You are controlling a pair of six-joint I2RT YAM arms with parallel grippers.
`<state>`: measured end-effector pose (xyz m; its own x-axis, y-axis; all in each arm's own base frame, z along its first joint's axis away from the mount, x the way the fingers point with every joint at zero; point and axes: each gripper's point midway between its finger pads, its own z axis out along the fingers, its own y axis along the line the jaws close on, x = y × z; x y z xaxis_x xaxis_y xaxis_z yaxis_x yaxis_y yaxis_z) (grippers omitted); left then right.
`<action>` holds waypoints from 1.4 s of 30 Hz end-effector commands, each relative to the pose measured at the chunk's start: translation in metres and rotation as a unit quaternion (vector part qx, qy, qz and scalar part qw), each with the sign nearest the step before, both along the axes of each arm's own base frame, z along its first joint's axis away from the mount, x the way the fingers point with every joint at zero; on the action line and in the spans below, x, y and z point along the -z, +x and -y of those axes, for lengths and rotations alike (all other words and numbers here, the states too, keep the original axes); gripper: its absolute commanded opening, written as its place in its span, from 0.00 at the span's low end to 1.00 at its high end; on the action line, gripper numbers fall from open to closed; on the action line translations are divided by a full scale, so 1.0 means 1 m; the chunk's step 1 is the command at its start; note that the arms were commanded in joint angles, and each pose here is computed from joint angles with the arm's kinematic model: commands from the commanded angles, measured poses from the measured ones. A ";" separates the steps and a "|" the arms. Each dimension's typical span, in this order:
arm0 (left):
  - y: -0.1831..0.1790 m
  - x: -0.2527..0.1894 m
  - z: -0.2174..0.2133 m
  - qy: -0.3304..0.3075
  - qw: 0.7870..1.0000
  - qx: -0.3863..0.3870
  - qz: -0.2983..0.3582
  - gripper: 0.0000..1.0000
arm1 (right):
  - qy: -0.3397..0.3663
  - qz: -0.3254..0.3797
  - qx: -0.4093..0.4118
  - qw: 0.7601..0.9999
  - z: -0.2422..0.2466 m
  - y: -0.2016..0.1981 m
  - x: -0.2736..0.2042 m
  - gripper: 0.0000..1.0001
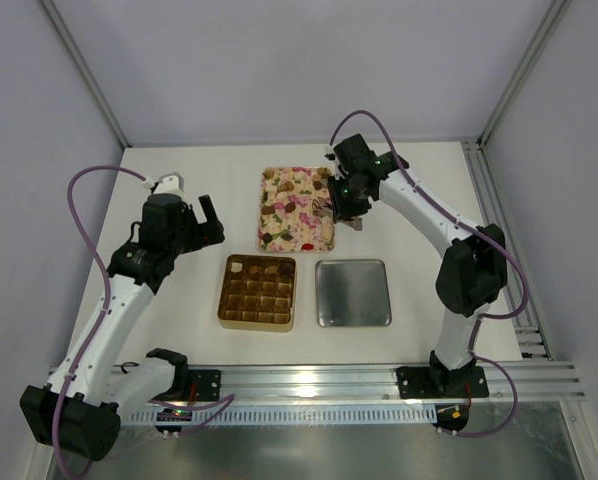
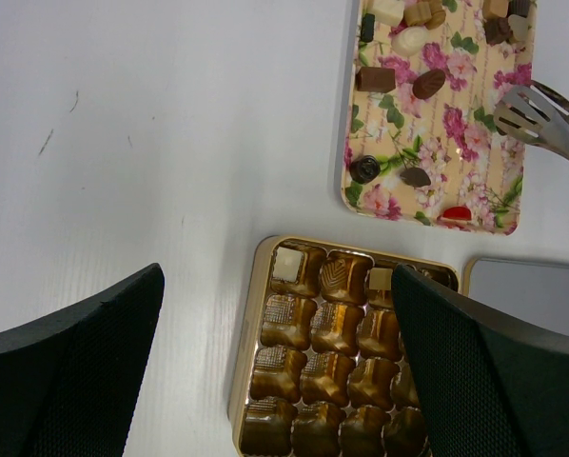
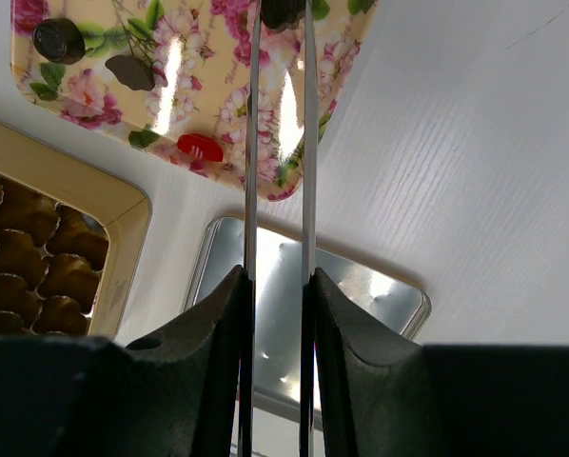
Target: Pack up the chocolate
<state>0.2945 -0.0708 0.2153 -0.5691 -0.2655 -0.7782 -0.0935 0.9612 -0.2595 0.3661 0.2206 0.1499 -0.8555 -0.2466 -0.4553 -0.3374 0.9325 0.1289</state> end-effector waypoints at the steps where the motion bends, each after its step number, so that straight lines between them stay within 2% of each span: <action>1: 0.002 -0.007 -0.002 -0.001 1.000 -0.004 0.014 1.00 | 0.035 0.043 0.002 0.998 -0.005 0.005 -0.040 0.32; 10: 0.002 -0.006 -0.002 0.000 1.000 -0.005 0.014 1.00 | 0.061 0.064 -0.022 0.996 -0.026 -0.014 -0.070 0.32; 20: 0.001 -0.008 -0.003 0.001 1.000 -0.007 0.015 1.00 | 0.081 0.076 -0.101 0.989 -0.088 -0.078 -0.095 0.32; 32: 0.001 -0.007 -0.004 0.002 1.000 -0.009 0.013 1.00 | 0.097 0.041 -0.191 0.976 -0.159 -0.158 -0.080 0.32; 42: 0.001 -0.007 -0.003 0.000 1.000 -0.008 0.013 1.00 | 0.076 0.016 -0.217 0.973 -0.182 -0.186 -0.051 0.32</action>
<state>0.2946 -0.0699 0.2151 -0.5681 -0.2655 -0.7790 -0.0973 0.9616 -0.2567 0.1775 0.3912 0.1949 -0.6717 -0.5399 -0.5073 -0.7085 0.6682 0.2270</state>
